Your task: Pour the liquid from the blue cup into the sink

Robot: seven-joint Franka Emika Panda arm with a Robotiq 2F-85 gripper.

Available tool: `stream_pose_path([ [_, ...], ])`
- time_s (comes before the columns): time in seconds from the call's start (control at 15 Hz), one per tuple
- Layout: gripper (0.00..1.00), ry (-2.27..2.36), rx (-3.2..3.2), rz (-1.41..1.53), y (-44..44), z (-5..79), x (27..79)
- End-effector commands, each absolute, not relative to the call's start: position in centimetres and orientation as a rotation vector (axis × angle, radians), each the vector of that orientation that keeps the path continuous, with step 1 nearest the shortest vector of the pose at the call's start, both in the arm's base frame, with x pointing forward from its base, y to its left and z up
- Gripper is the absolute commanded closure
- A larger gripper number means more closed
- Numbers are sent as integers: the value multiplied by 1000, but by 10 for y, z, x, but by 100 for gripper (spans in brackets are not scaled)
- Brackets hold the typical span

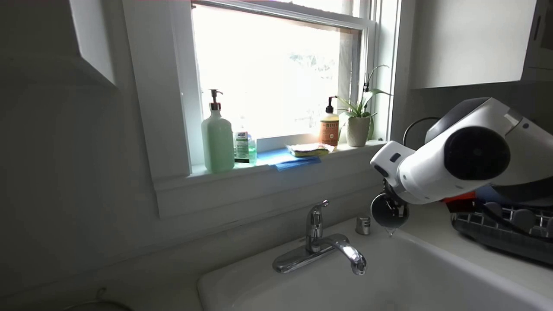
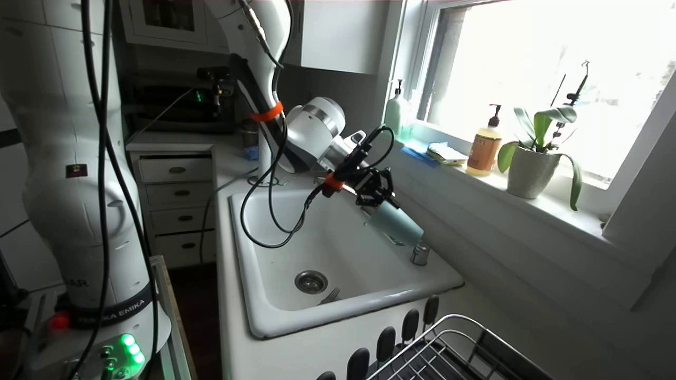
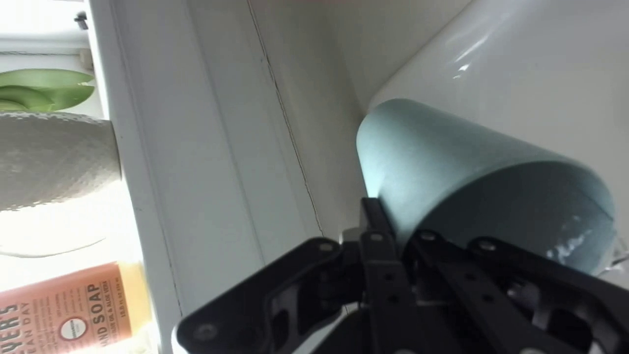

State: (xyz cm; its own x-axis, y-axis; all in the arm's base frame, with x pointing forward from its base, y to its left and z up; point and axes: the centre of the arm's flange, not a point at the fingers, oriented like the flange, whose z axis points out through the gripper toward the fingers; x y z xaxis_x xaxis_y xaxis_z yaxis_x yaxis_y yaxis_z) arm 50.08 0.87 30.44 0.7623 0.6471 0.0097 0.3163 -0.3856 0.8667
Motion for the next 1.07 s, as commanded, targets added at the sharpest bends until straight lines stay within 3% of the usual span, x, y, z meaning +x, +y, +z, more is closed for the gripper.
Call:
stream_pose_path([
  [0.0,99,677,1900,501,13,305,481],
  [1.0,99,662,1904,435,8,310,482],
])
